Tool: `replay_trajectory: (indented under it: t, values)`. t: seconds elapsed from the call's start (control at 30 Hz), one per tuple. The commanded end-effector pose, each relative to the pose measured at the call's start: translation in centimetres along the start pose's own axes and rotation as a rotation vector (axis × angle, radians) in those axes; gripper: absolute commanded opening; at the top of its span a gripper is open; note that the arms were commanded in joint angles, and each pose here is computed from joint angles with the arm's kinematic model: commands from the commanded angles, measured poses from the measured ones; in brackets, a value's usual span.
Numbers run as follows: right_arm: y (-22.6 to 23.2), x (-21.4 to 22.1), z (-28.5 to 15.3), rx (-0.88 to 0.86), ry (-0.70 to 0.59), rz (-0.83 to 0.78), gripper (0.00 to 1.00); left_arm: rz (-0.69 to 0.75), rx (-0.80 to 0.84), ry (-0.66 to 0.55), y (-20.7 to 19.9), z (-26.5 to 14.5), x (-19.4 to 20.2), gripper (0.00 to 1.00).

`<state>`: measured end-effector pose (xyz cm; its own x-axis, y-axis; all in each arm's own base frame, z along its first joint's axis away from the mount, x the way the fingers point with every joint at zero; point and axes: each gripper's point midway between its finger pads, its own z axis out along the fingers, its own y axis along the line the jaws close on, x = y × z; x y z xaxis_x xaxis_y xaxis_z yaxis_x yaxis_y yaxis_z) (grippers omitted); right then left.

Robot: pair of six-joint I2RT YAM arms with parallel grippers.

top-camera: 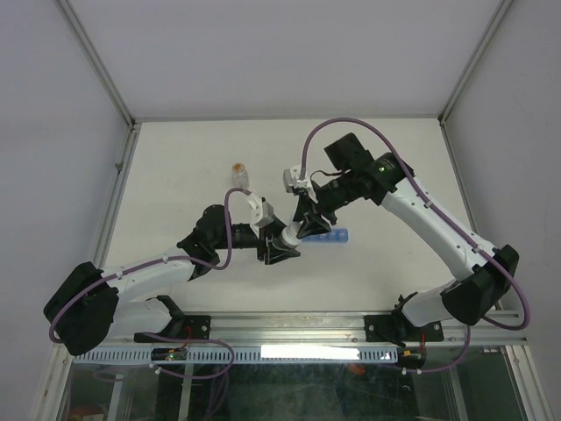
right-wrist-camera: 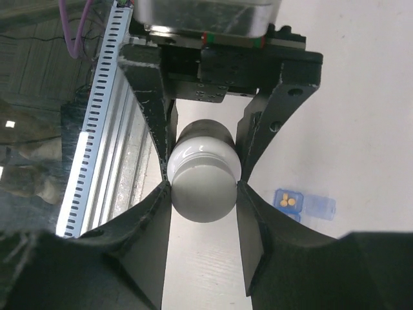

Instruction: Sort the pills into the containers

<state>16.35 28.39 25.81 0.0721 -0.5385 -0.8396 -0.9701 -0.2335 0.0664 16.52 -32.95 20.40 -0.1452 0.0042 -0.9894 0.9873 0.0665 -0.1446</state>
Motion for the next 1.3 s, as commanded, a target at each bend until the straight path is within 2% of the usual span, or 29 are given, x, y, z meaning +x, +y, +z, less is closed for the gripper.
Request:
replay_trajectory:
  t: [0.0, 0.23, 0.53, 0.7, 0.8, 0.9, 1.0, 1.27]
  values:
    - [0.3, 1.9, 0.7, -0.005, 0.098, 0.176, 0.31, 0.202, -0.096, -0.172, 1.0, 0.3, -6.6, 0.00]
    - [-1.6, 2.3, 0.9, 0.100, 0.146, 0.364, 0.26, 0.232, -0.274, -0.155, 3.3, 0.3, -6.8, 0.00]
    - [-4.0, 1.5, 1.6, 0.241, 0.089, 0.626, 0.26, 0.301, -0.443, -0.160, 5.3, 0.6, -7.1, 0.00]
    - [-3.8, 1.0, 2.0, 0.223, 0.058, 0.698, 0.27, 0.291, -0.506, -0.174, 6.4, 0.6, -7.2, 0.00]
    - [-3.4, 0.4, 2.1, 0.195, 0.046, 0.708, 0.35, 0.283, -0.511, -0.174, 6.6, 0.8, -7.0, 0.00]
    - [-3.5, -0.6, 1.5, 0.187, 0.030, 0.690, 0.53, 0.278, -0.495, -0.160, 6.6, 1.3, -6.5, 0.00]
    - [-3.5, -1.6, 0.6, 0.175, -0.003, 0.674, 0.66, 0.274, -0.485, -0.155, 6.5, 1.3, -6.2, 0.00]
    - [-3.1, -4.6, -3.3, 0.204, -0.114, 0.595, 0.85, 0.269, -0.451, -0.157, 5.3, 0.6, -5.7, 0.00]
